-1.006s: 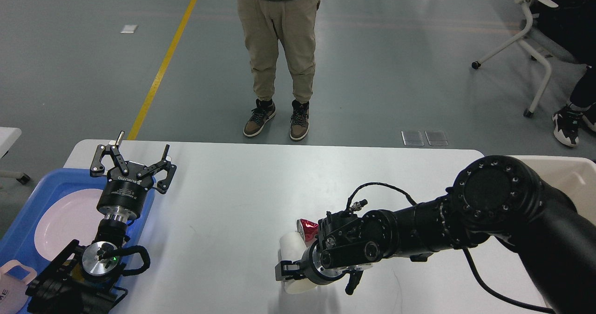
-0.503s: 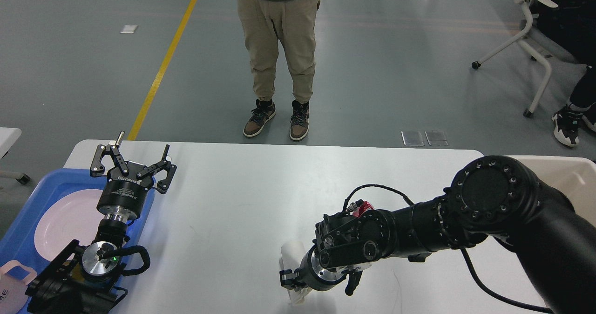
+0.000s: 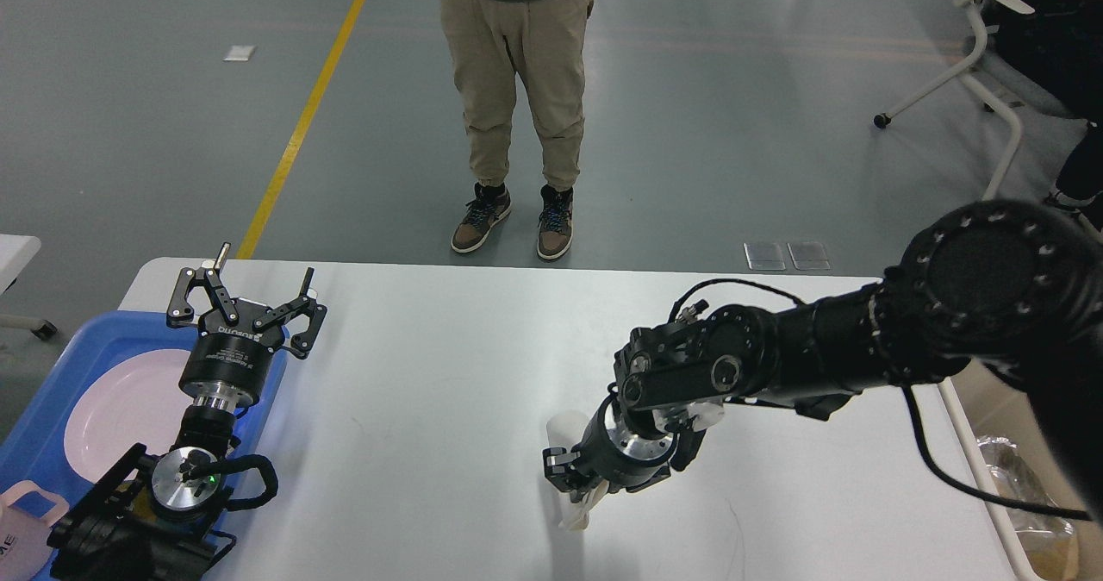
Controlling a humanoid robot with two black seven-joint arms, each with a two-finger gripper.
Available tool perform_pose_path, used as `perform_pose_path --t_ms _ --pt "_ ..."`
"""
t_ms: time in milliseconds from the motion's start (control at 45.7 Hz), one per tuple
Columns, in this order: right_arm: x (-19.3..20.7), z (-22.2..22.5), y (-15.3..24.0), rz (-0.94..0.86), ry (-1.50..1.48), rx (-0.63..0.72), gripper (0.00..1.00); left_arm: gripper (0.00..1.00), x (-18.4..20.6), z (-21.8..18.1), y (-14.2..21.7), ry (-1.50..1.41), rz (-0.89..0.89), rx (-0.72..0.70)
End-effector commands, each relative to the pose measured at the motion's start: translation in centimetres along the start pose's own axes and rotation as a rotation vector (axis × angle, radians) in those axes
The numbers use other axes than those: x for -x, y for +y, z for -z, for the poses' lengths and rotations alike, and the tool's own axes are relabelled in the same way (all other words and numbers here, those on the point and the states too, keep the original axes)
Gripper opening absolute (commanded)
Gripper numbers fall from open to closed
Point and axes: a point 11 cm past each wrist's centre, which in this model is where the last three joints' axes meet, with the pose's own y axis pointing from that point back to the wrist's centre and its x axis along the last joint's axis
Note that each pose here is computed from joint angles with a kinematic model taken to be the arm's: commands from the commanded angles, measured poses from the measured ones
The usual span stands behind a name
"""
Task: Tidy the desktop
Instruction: 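Lift the paper cup and carry it into the bin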
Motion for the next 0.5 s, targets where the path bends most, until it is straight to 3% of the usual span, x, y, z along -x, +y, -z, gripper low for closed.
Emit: perform_pose_path --t_ms 0,241,481 --pt "-1.1 -1.9 5.5 -0.008 -0.008 0.045 0.0 0.96 0.0 0.0 0.0 0.0 0.001 0.0" --pt "-2.2 -3.9 16.7 -0.149 -0.055 0.113 0.0 0.96 0.0 0.0 0.0 0.0 -0.001 0.0" --pt "-1.6 -7.4 22.2 -0.239 -0.106 0.17 0.0 0.96 0.0 0.0 0.0 0.0 -0.001 0.0"
